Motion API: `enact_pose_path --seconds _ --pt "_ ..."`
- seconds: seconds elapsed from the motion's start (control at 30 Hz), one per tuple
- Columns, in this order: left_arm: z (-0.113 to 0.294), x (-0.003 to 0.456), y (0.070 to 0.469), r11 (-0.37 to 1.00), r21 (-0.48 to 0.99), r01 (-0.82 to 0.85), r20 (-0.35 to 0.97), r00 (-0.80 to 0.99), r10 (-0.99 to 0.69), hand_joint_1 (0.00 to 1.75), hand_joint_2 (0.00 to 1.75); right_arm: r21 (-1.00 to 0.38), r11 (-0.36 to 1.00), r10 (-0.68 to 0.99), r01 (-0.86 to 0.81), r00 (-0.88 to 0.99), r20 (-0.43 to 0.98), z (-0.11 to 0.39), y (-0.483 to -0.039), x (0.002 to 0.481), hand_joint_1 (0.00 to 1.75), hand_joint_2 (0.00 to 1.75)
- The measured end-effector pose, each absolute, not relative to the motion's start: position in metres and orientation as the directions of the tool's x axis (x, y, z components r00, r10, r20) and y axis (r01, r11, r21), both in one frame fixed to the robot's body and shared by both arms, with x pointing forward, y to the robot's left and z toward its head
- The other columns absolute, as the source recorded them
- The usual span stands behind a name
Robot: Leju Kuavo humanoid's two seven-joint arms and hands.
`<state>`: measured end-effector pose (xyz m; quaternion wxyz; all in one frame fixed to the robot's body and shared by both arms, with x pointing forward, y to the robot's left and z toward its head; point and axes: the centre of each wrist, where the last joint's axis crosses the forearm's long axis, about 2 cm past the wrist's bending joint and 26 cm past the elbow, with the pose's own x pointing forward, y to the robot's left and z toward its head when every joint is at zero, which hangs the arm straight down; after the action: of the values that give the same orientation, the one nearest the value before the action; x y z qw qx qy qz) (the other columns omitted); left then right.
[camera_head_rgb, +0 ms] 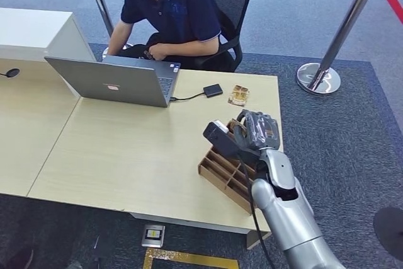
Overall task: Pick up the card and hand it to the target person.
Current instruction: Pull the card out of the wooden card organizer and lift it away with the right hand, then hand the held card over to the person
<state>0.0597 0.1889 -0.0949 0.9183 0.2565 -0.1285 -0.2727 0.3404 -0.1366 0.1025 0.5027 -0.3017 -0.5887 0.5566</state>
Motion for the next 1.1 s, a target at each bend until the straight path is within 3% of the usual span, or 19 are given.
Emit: enact_pose_path --seconds 0.4,0.6,0.87,1.1 --pt "-0.095 0.06 0.189 0.715 0.544 0.44 0.095 0.814 -0.573 0.0 0.0 -0.967 0.209 0.912 -0.146 -0.327 0.247 0.11 -0.136 0.342 1.71 1.75" --pt "-0.095 0.06 0.19 0.71 0.551 0.439 0.101 0.809 -0.579 0.0 0.0 -0.979 0.202 0.9 -0.037 -0.387 0.2 0.159 -0.118 0.366 1.6 1.75" --pt "-0.095 0.062 0.193 0.697 0.56 0.448 0.104 0.796 -0.596 0.0 0.0 -0.981 0.178 0.9 0.081 -0.416 0.129 0.237 -0.083 0.408 1.62 1.75" --pt "-0.095 0.063 0.194 0.693 0.562 0.451 0.102 0.794 -0.599 0.0 0.0 -0.99 0.118 0.919 0.078 -0.386 0.079 0.259 -0.063 0.423 1.64 1.75"
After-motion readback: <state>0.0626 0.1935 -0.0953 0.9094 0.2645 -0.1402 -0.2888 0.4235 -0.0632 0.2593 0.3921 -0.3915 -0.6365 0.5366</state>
